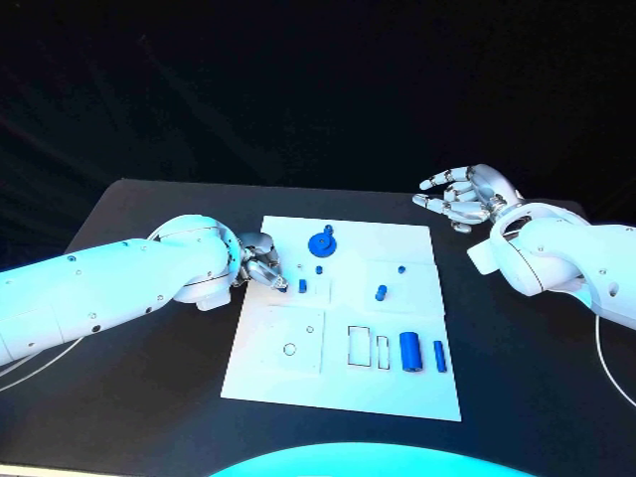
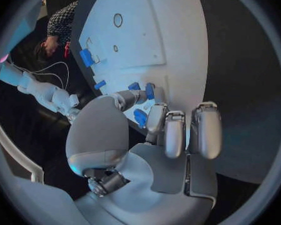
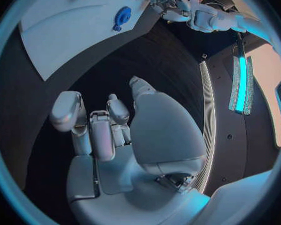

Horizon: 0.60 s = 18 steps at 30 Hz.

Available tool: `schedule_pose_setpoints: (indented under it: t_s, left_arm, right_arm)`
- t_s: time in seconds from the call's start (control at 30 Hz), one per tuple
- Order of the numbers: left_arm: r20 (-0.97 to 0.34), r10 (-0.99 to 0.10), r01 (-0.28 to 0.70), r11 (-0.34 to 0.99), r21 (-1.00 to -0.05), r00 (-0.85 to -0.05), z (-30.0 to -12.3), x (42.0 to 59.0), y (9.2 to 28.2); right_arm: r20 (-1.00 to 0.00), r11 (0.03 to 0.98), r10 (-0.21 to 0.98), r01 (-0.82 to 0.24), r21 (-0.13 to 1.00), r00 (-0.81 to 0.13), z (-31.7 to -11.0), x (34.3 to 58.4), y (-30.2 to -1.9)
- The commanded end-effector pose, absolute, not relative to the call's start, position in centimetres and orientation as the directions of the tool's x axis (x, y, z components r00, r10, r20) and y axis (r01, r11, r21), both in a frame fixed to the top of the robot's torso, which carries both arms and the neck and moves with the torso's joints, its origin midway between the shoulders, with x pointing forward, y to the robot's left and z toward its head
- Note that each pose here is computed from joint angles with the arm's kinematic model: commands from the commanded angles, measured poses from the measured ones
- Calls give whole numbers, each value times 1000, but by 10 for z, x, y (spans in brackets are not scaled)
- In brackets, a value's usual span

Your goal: Assemble the parts on the task board

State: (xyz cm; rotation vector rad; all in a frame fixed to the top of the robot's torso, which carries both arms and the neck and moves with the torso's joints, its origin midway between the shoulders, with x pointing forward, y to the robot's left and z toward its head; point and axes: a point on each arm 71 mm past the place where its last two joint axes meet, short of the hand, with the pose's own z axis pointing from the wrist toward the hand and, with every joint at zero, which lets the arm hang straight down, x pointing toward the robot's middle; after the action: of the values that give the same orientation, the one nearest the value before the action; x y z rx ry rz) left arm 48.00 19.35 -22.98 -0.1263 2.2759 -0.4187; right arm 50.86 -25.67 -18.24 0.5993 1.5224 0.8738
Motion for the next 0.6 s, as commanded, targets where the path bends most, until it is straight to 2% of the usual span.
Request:
schedule_pose_setpoints:
  t_s: [0.03, 0.6]
  left_arm:
    - [-690, -179, 60, 950, -308, -701, -235, 476, 192]
    - [-706, -196, 48, 949, -311, -681, -234, 479, 192]
  right_arm:
    - [-597, 584, 786, -125, 802, -159, -183, 508, -255]
    - [-597, 584, 787, -125, 802, -157, -182, 508, -255]
